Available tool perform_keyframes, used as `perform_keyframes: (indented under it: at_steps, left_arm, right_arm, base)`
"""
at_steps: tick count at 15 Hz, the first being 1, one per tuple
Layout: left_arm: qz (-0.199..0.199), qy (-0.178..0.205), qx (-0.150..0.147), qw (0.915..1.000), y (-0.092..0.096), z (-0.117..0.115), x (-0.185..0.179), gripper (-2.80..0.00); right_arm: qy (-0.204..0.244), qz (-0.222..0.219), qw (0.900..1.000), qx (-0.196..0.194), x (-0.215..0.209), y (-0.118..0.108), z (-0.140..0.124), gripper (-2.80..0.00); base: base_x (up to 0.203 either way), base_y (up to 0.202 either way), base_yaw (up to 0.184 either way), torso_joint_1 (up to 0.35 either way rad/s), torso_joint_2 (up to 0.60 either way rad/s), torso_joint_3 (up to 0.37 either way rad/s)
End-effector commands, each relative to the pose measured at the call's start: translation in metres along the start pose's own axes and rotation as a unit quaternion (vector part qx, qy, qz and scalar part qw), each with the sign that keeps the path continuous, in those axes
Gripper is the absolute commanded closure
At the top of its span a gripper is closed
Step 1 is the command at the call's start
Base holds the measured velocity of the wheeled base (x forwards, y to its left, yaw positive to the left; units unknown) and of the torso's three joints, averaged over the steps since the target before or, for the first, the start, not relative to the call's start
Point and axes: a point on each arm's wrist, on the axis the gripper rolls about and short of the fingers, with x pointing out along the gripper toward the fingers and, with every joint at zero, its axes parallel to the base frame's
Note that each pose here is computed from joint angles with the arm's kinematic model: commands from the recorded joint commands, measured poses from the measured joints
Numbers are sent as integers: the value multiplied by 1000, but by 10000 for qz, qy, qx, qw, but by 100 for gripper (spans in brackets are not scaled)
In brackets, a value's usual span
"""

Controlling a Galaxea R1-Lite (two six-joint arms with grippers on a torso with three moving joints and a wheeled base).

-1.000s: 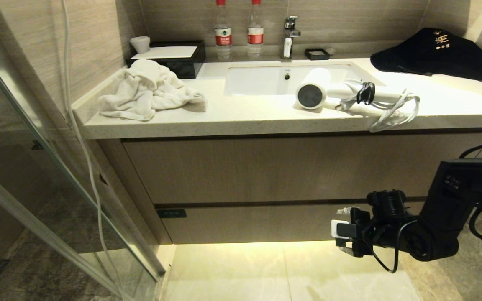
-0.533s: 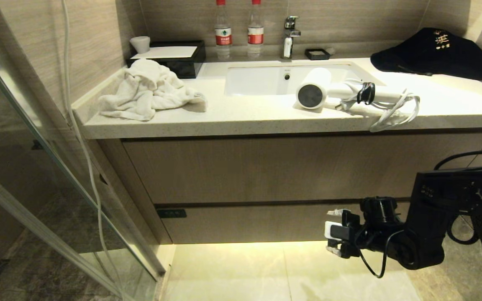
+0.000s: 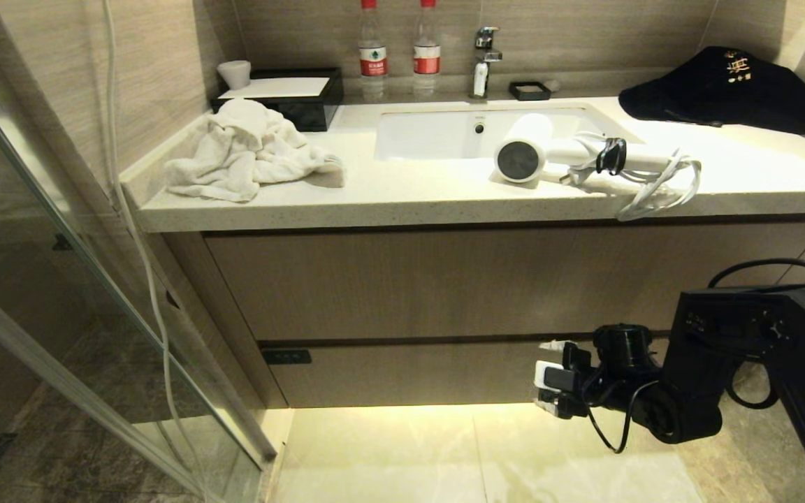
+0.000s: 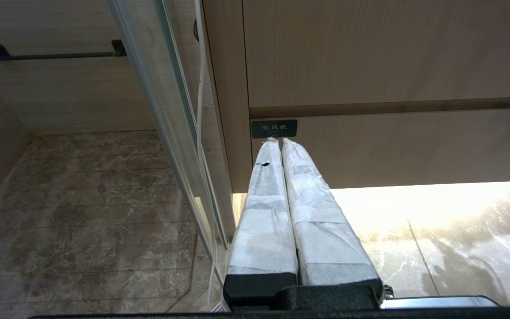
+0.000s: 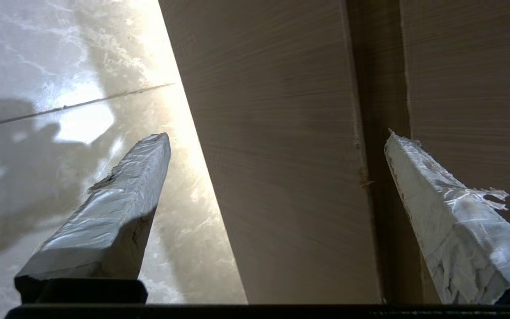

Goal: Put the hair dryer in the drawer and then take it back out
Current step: Pull open the drawer

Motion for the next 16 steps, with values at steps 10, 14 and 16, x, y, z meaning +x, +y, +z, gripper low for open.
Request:
perform_keyframes:
  at_steps: [10,14,16]
  left_arm:
    - [0,9,-1,10000,0,0,0,0]
    - [0,14,-1,10000,0,0,0,0]
    - [0,15,-1,10000,0,0,0,0]
  right_arm:
    - [-119,-103,9999,7,14,-4,5,-280]
    - [-190,-124,9991,351,20,-6,12,-280]
    - [-147,27,9990,432,18,-3,13,-280]
  base:
    - [0,0,0,0,0,0]
    - [0,0,0,0,0,0]
    - [0,0,0,0,0,0]
